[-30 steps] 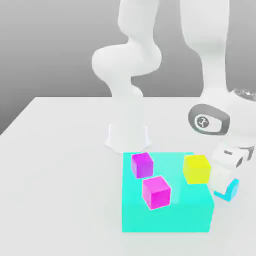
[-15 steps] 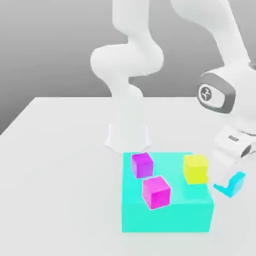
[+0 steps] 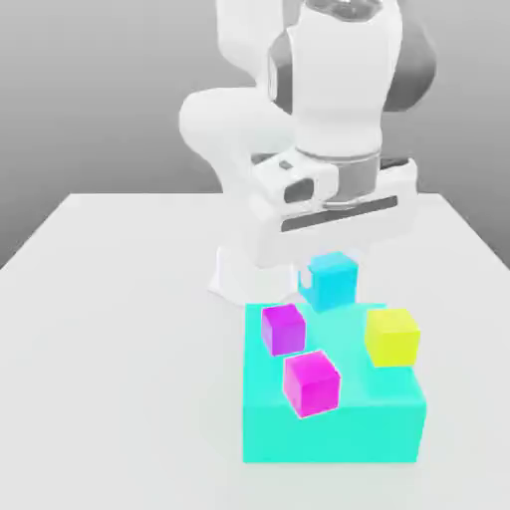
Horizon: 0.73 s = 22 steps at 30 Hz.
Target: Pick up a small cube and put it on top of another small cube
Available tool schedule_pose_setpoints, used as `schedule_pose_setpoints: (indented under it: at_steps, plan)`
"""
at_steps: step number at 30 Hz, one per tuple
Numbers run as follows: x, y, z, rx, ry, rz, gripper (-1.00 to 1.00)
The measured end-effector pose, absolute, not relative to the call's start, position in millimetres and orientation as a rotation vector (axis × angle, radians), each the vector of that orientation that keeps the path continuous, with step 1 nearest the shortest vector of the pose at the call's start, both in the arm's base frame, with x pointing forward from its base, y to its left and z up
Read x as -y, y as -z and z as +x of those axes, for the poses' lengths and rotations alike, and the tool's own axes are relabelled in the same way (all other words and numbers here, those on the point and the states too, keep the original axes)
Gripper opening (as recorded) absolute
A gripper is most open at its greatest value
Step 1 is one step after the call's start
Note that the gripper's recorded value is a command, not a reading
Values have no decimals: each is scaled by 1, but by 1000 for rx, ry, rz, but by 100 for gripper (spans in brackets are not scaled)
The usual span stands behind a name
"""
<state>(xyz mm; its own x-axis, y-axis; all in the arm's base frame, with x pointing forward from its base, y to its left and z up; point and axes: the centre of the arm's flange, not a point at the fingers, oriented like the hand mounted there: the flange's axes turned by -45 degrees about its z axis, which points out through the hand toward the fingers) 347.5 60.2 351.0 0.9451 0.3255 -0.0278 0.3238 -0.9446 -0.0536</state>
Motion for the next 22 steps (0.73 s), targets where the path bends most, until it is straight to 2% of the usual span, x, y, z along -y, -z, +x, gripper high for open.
schedule_pose_setpoints:
  at_steps: [4,9,10,17,22]
  plan:
    - [-41,-346,317,433,-11,-3096,-100]
    - [-39,-296,312,421,-1,-3110,-100]
    - [-39,-287,311,421,-1,-3110,100]
    - [-38,-285,311,422,0,-3112,100]
    - [-39,-331,312,422,0,-3113,100]
